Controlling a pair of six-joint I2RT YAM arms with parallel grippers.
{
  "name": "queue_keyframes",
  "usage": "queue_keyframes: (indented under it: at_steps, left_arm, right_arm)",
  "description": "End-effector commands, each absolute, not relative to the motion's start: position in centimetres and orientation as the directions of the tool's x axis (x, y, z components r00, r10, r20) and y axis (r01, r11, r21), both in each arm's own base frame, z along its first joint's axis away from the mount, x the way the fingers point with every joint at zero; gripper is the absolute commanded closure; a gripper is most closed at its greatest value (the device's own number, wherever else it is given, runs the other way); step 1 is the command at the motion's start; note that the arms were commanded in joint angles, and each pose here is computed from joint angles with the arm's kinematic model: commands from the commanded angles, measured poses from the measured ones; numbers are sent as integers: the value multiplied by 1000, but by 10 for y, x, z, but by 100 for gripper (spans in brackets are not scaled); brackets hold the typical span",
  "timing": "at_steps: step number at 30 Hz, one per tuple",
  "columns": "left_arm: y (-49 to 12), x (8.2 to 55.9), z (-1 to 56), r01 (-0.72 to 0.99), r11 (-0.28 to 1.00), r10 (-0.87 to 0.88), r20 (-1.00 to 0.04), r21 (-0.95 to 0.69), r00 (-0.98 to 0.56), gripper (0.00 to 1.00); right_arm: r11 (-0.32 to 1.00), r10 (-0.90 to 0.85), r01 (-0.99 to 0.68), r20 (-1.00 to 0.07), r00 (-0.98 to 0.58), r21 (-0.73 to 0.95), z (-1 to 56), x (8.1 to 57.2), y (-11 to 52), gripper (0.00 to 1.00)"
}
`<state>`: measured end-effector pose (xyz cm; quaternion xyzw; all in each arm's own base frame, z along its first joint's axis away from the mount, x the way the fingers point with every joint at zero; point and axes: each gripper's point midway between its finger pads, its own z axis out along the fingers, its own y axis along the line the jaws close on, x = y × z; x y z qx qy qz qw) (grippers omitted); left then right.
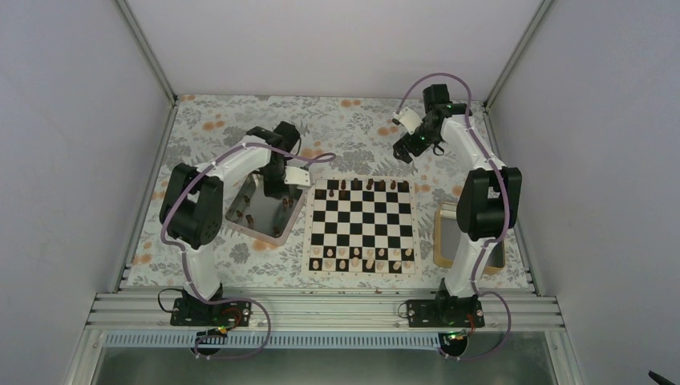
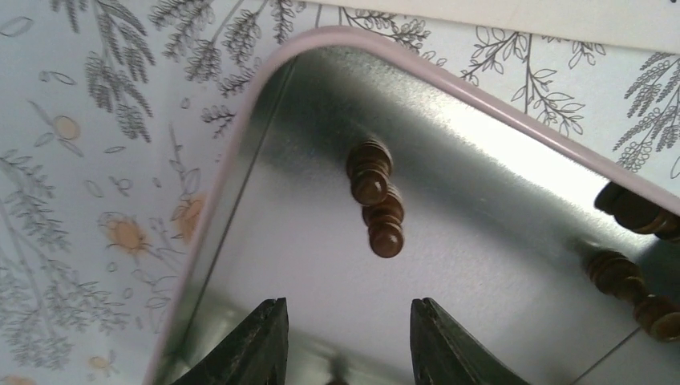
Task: Set up the chess pieces on the board
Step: Pick up the chess piece from the storage box.
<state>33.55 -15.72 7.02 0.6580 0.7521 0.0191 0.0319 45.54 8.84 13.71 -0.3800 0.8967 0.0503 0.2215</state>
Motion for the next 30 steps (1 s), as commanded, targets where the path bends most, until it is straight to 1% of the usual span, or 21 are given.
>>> queue_keyframes:
  at_steps: [1, 12, 20, 26, 30]
  left_arm:
    - [-163, 325, 59, 988, 155, 987, -52, 27, -153, 60]
    - [-178, 313, 40, 988, 152, 985, -76, -18, -153, 60]
    - [-173, 321, 28, 986, 167, 986, -31, 12, -167, 60]
    - [-171, 322, 27, 986, 166, 986, -23, 11, -166, 61]
    - [-173, 323, 29, 986, 163, 986, -30, 11, -163, 65]
  right_arm:
    - [701, -665, -709, -428, -613, -73, 136, 456, 92, 0]
    - [700, -666, -711, -425, -613, -71, 133, 455, 92, 0]
    - [698, -669, -713, -423, -611, -73, 132, 454, 91, 0]
    - [696, -670, -714, -421, -611, -71, 131, 453, 91, 0]
    - [695, -672, -716, -420, -610, -71, 130, 453, 91, 0]
